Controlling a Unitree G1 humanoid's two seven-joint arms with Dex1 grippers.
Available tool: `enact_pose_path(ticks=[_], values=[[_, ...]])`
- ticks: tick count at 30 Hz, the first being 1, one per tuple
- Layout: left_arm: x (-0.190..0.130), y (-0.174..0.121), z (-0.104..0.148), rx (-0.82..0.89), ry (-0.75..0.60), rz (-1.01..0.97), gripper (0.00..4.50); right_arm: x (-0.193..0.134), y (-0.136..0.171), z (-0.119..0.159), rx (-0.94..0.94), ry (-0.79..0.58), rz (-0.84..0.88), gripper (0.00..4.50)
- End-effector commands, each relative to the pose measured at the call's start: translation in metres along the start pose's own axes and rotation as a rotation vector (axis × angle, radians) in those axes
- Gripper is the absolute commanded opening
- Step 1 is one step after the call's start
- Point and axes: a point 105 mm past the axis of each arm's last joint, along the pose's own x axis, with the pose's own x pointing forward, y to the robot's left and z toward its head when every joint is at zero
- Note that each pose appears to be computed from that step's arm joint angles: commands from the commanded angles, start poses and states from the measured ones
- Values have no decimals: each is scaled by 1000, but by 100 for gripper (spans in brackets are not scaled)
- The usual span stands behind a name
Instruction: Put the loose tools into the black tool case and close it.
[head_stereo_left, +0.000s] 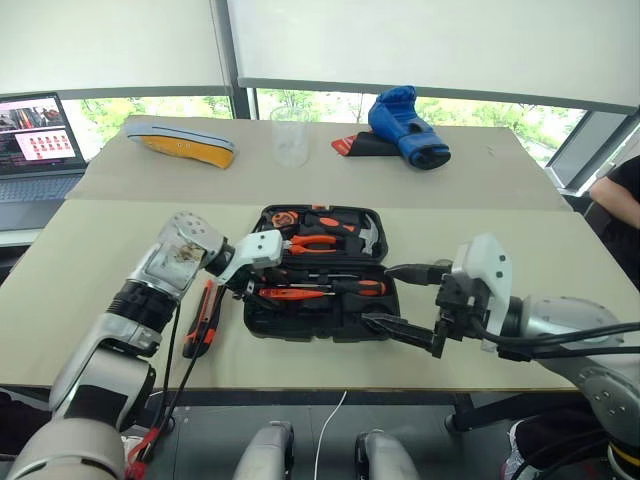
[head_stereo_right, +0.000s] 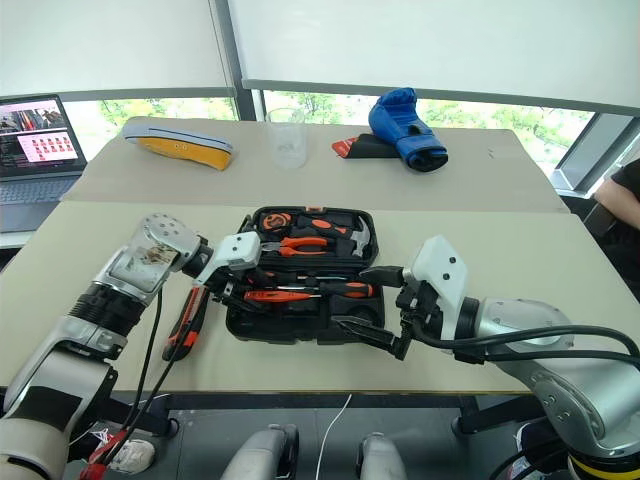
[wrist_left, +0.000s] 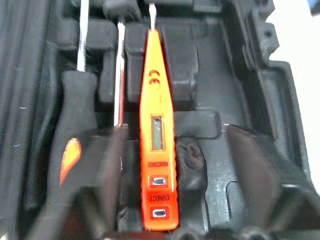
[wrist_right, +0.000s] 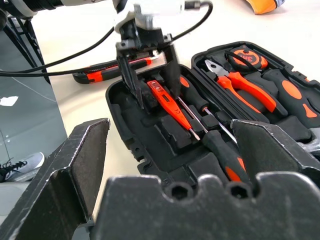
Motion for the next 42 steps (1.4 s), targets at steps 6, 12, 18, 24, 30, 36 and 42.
enact_pose_path(ticks=[6,12,18,24,30,36,42], values=[[-15,5,6,-78,-314,105,212,1,3,4,-49,-14,17,450],[-1,3,1,-83,-348,130,9,2,1,3,-52,-10,26,450],[16,-5,-12,-61,-280,124,9,2,1,1,-49,-6,28,450],[27,-8,-20,-55,-252,130,9,3,0,2,-47,-9,24,450],[33,-10,-36,-64,-214,134,9,4,-1,3,-46,-14,21,450],[28,-12,-42,-67,-206,129,9,4,-2,3,-44,-16,17,450],[12,-14,-51,-18,-139,135,9,5,-5,3,-43,-18,12,450]])
